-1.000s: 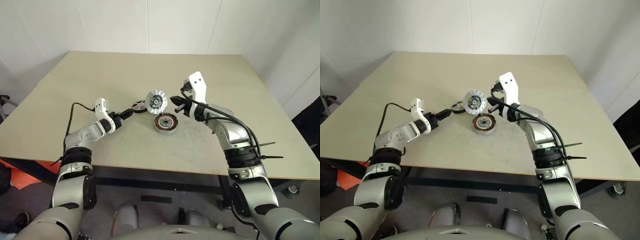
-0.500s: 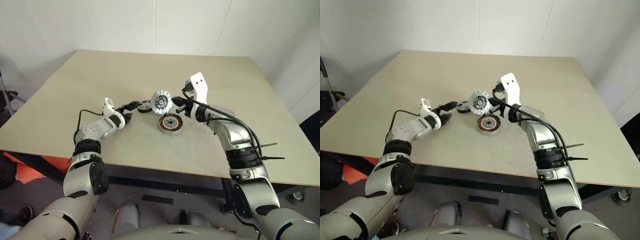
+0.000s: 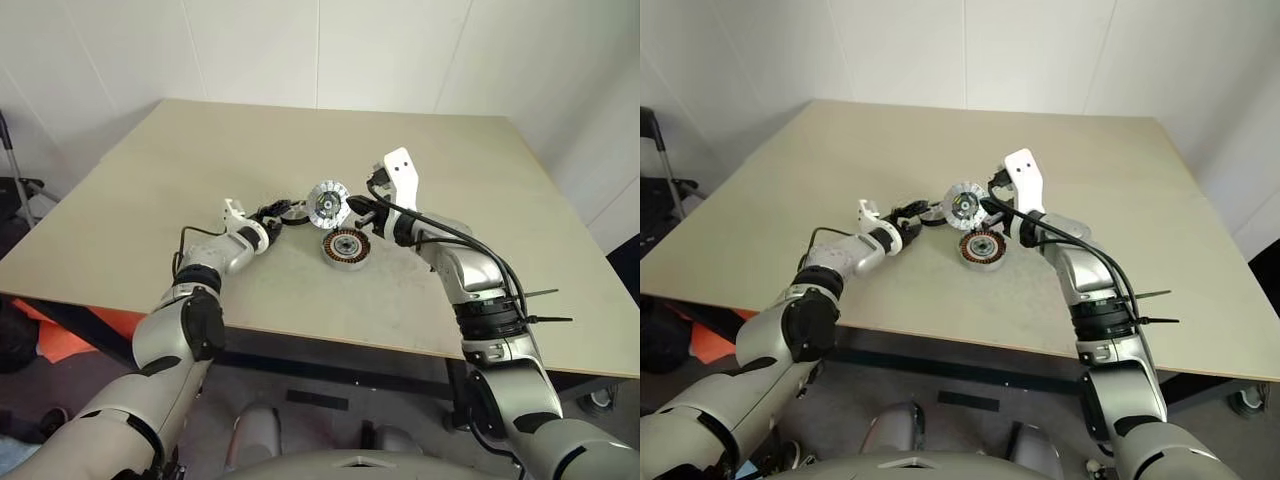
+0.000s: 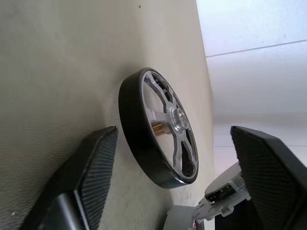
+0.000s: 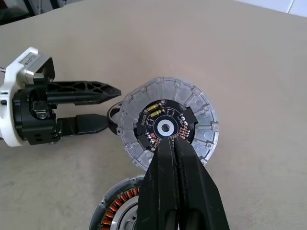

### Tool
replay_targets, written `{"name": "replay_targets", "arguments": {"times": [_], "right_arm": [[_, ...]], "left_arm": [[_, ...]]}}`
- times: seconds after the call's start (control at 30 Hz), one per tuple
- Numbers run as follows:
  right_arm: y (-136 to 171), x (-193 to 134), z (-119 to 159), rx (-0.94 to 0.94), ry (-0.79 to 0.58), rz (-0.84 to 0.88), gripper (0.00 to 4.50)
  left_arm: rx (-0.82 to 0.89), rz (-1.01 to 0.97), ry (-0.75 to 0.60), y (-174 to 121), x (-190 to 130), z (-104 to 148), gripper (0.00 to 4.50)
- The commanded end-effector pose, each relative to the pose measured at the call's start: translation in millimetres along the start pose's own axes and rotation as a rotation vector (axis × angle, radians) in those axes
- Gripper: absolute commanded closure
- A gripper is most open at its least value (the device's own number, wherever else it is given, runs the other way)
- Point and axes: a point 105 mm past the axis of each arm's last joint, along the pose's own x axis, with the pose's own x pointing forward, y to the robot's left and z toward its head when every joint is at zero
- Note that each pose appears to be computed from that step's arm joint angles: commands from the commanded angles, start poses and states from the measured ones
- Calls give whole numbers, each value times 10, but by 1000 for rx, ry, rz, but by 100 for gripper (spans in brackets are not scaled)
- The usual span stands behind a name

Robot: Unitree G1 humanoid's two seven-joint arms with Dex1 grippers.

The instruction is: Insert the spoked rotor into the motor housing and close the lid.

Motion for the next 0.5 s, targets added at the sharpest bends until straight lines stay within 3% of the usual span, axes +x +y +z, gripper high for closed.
{"name": "replay_targets", "arguments": {"times": [0.03, 0.17, 0.33, 0.43, 0.5], "right_arm": [[-18, -57, 203, -21, -71, -10, 450], [-25, -62, 208, -27, -73, -15, 450], [-29, -64, 206, -31, -72, -18, 450], [-34, -63, 204, -32, -71, -19, 450], [-43, -64, 204, -32, -71, -21, 450]], "left_arm": [[-11, -14, 21, -58, 62, -98, 202], [0, -46, 46, -97, 71, -151, 339], [0, -64, 21, -108, 51, -82, 339], [-3, -70, -11, -93, 20, 1, 401], [-9, -76, -37, -78, -17, 82, 410]]}}
